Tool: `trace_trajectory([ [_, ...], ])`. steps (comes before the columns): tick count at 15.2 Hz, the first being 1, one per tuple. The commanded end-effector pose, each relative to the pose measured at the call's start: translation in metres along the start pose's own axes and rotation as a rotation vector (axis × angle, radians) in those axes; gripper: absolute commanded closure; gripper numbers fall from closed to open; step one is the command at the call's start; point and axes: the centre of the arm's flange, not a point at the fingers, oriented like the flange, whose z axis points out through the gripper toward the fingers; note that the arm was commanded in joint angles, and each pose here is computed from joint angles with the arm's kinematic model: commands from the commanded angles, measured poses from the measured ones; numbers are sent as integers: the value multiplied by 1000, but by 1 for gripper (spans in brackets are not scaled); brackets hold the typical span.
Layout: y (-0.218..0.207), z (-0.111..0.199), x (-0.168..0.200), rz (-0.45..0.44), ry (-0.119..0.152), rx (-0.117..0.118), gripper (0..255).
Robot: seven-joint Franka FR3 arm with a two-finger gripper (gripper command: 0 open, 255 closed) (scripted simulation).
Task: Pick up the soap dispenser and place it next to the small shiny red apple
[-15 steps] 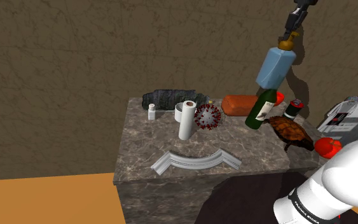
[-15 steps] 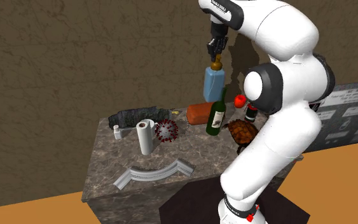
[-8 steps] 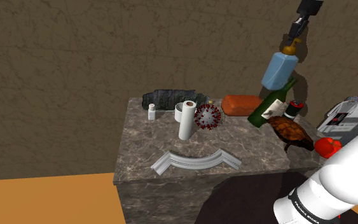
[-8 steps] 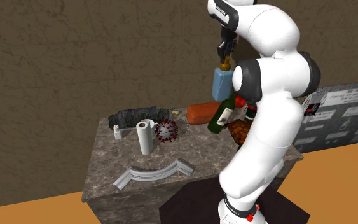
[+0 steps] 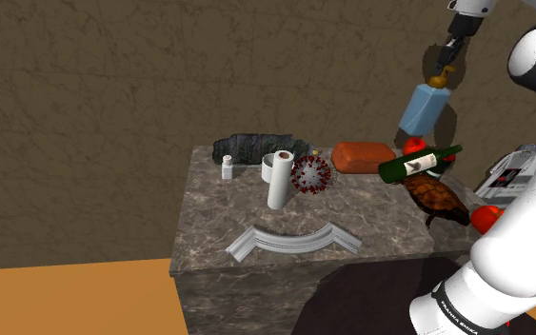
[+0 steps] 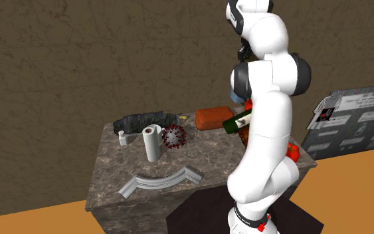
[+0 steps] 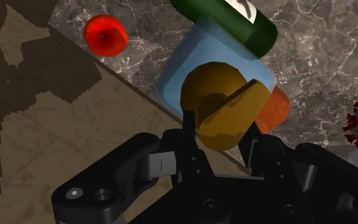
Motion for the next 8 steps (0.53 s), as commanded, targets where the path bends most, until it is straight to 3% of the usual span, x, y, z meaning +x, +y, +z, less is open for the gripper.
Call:
trace_trajectory([
  [1,26,11,0,-2,1,-1,255],
  [8,105,42,-1,-2,1,-1,255],
])
